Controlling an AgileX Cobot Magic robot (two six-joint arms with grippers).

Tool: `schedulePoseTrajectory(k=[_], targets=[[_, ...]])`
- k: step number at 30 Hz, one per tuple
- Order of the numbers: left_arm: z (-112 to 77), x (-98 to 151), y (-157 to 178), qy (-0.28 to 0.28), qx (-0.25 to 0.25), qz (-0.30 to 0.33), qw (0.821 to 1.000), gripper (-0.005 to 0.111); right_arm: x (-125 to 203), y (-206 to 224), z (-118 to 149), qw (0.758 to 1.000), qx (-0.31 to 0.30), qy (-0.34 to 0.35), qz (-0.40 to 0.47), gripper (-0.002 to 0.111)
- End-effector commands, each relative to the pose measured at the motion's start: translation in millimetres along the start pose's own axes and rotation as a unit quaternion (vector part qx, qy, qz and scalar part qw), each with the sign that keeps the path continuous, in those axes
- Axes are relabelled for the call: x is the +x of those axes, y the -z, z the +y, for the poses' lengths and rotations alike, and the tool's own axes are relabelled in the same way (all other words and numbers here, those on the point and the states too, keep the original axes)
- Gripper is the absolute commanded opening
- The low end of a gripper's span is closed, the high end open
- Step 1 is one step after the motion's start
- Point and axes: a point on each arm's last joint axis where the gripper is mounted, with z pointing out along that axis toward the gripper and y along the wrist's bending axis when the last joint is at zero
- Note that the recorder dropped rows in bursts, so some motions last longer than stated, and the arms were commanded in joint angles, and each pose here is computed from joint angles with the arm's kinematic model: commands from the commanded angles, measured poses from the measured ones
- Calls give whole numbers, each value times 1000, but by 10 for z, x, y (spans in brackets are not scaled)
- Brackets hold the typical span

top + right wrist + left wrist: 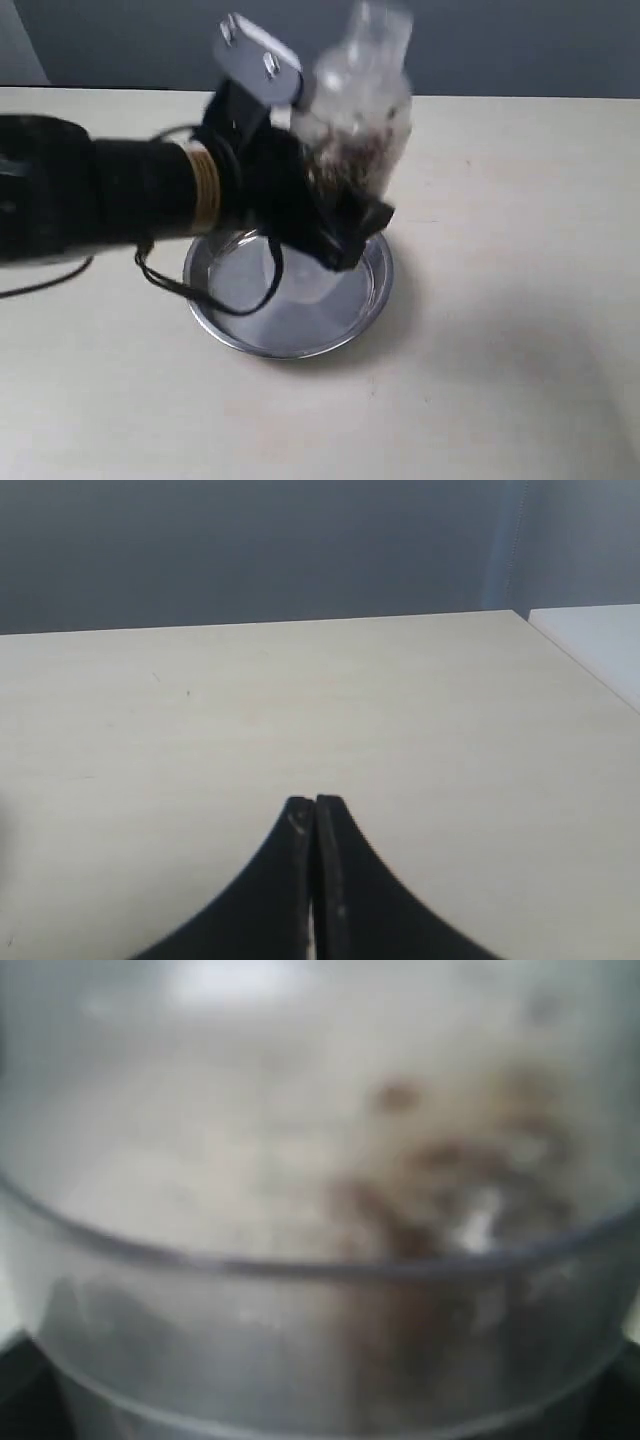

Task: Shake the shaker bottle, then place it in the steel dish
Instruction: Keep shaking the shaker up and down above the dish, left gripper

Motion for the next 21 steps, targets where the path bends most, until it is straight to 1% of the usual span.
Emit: schedulePoseTrajectory(k=[1,2,3,4,5,6,7,8,9,10,11,12,13,14,15,16,17,18,19,20,21], targets=[[-85,-740,448,-37,10,-141,989,0,-9,2,-2,1000,2,0,-8,-1],[-88,-818,521,-50,4,-154,987,0,-9,2,-2,1000,2,0,-8,-1],[-75,-816,520,-47,-3,-149,988,0,-9,2,-2,1000,2,0,-8,-1],[-42,-702,438,-31,-13,-122,992,0,-9,2,-2,1000,2,0,-8,-1],[-15,-483,288,-15,-17,-78,997,0,-9,2,-2,1000,2,0,-8,-1],[15,-206,111,-3,-19,-27,999,0,-9,2,-2,1000,2,0,-8,-1],[36,19,-24,4,-20,14,1000,0,-9,2,-2,1000,2,0,-8,-1],[51,93,-63,7,-25,31,999,0,-9,2,-2,1000,2,0,-8,-1],[48,10,-5,14,-30,20,999,0,-9,2,-2,1000,2,0,-8,-1],[28,-149,98,16,-27,-12,999,0,-9,2,-2,1000,2,0,-8,-1],[-16,-427,277,4,-16,-71,997,0,-9,2,-2,1000,2,0,-8,-1],[-49,-639,451,-21,-7,-120,992,0,-9,2,-2,1000,2,0,-8,-1],[-66,-751,540,-39,-4,-145,989,0,-9,2,-2,1000,2,0,-8,-1],[-63,-755,557,-41,-5,-148,988,0,-9,2,-2,1000,2,0,-8,-1],[-27,-575,447,-21,-13,-110,994,0,-9,2,-2,1000,2,0,-8,-1],[2,-371,320,-1,-17,-71,997,0,-9,2,-2,1000,2,0,-8,-1],[29,-75,140,15,-18,-18,1000,0,-9,2,-2,1000,2,0,-8,-1],[52,151,-3,39,-20,23,999,0,-9,2,-2,1000,2,0,-8,-1],[60,207,-52,59,-22,34,997,0,-9,2,-2,1000,2,0,-8,-1],[38,120,-5,85,-16,14,996,0,-9,2,-2,1000,2,0,-8,-1],[-16,-46,87,86,5,-27,996,0,-9,2,-2,1000,2,0,-8,-1]])
